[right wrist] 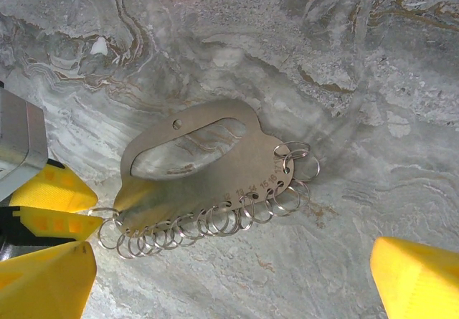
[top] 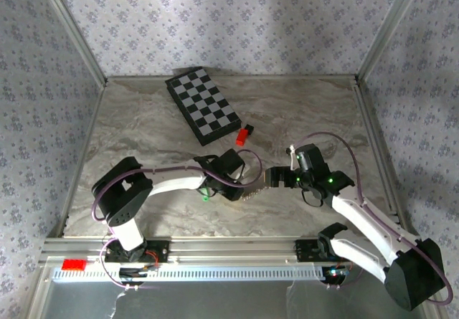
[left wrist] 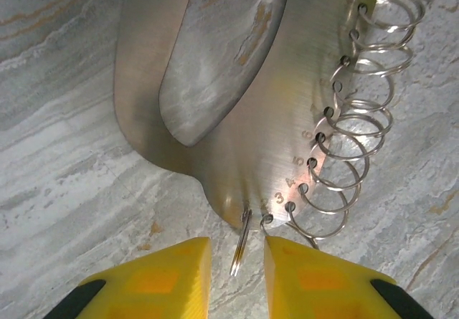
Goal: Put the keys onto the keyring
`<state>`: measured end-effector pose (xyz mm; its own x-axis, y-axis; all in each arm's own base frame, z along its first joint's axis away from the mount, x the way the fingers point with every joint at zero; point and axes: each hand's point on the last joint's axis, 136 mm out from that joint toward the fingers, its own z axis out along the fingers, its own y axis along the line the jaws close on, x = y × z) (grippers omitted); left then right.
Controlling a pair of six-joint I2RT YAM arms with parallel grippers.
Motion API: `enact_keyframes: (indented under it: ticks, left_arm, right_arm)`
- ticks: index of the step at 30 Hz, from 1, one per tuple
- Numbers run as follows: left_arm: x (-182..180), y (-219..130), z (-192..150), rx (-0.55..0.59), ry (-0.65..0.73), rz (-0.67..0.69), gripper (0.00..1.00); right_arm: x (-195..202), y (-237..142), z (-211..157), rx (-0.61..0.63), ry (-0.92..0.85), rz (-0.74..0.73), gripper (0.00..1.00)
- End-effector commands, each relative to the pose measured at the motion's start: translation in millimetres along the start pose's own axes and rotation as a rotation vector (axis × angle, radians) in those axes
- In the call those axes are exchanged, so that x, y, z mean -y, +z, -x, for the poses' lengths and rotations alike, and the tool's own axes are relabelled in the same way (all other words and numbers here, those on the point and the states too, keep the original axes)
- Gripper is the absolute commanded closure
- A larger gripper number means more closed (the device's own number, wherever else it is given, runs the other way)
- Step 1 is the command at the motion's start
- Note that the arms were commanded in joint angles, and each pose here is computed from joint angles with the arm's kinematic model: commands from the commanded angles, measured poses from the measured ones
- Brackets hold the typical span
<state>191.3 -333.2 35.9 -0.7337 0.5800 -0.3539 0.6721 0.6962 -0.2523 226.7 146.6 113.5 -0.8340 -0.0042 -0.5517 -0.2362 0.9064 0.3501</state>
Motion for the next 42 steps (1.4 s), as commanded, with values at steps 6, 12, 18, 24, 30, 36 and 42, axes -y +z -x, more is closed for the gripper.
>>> enact_keyframes:
  ticks: [6,12,18,24,30,36,42]
  left_arm:
    - [6.0,0.2,11.2,-0.001,0.03,-0.023,0.77]
    - [5.4,0.8,9.8,-0.007,0.031,-0.02,0.8]
    - [2.0,3.1,7.9,-0.015,0.033,-0.005,0.8]
    - [1.0,5.1,6.8,-0.019,0.039,-0.002,0.78]
    - [1.2,5.2,6.5,-0.023,0.041,-0.003,0.81]
    - [1.6,3.3,5.6,-0.025,0.041,-0.004,0.86]
    - [0.3,0.6,3.7,-0.026,0.04,0.003,0.87]
  right_arm:
    - [0.5,1.2,-1.0,-0.002,-0.021,-0.003,0.0]
    - [0.9,0.6,-0.7,0.0,-0.022,-0.004,0.0]
    - [0.5,0.0,0.3,0.004,-0.023,-0.003,0.0]
    - [1.0,-0.2,-0.4,0.001,-0.021,-0.005,0.0]
    - [0.3,0.5,0.9,0.004,-0.023,-0.002,0.0]
    - [-0.1,0.5,0.3,0.002,-0.023,-0.001,0.0]
    - [0.4,0.1,0.6,0.005,-0.024,-0.002,0.0]
